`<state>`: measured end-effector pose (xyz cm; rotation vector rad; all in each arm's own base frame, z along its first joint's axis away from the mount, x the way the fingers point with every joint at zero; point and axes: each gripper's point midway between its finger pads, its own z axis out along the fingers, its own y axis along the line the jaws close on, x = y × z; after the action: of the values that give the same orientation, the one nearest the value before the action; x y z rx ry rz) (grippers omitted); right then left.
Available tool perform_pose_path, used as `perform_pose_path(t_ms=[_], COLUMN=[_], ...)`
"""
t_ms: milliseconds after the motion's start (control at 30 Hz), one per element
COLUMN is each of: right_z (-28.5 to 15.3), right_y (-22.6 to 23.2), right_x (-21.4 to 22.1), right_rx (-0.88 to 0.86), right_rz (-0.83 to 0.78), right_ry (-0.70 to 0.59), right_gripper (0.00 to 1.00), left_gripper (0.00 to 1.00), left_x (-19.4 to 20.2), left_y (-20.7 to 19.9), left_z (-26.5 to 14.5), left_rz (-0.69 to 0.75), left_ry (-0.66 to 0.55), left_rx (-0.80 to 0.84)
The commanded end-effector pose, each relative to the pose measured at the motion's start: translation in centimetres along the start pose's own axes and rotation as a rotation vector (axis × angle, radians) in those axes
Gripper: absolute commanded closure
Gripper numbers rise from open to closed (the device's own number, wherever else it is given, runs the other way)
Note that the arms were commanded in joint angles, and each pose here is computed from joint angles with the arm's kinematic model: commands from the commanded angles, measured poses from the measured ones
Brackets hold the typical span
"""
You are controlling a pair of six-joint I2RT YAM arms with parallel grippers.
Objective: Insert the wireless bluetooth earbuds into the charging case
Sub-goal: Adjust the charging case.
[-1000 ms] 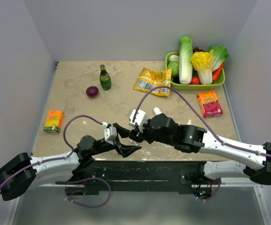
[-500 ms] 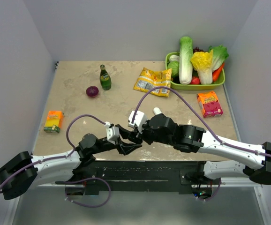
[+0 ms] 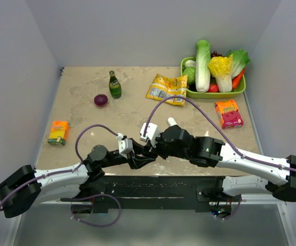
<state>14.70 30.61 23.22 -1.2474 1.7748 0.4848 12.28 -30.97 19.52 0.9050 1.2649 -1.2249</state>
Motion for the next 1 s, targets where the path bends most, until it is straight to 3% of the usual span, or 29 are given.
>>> perform_pose_path(t_ms=[0, 233, 400, 533, 567, 600, 667, 700, 800, 967], right_z=[-0.8, -0.8, -0.8, -0.9, -1.0, -1.0, -1.3, -1.3, -2.1, -3.3], right_y=[-0.1, -0.1, 0.0, -0.3, -0.4, -0.6, -0.9, -1.4, -2.4, -4.3], right_x=[-1.8, -1.7, -1.8, -1.9, -2.0, -2.1, -2.3, -2.6, -3.8, -4.8], right_rx=[-0.008, -0.006, -0.009, 0.011, 0.016, 0.03, 0.047, 0.072, 0.114, 0.136], right_rz=[-0.004, -0.001, 0.004, 0.025, 0.036, 0.041, 0.063, 0.075, 0.129, 0.212], right_ry=[-0.057, -0.057, -0.06, -0.072, -0.076, -0.081, -0.098, -0.111, -0.174, -0.248], right_gripper=[1.0, 1.0, 1.0, 0.99, 0.95, 0.8, 0.62, 0.45, 0.26, 0.22], left_gripper=[0.58, 0.76, 1.0, 1.0, 1.0, 1.0, 1.0, 1.0, 1.0, 1.0], left_x=[-2.0, -1.9, -1.5, -1.2, -1.3, -1.5, -1.4, -1.5, -1.6, -1.6], left_y=[-0.3, -0.3, -0.3, -0.2, -0.1, -0.1, 0.0, 0.1, 0.3, 0.5], left_z=[0.6, 0.6, 0.7, 0.5, 0.4, 0.3, 0.1, 0.1, 0.1, -0.1], left_rz=[0.053, 0.053, 0.037, 0.031, 0.03, 0.033, 0.028, 0.03, 0.031, 0.029], left_ry=[-0.05, -0.051, -0.04, -0.043, -0.051, -0.066, -0.069, -0.075, -0.085, -0.095], left_rx=[0.03, 0.033, 0.033, 0.029, 0.018, 0.017, 0.003, 0.0, -0.012, -0.025])
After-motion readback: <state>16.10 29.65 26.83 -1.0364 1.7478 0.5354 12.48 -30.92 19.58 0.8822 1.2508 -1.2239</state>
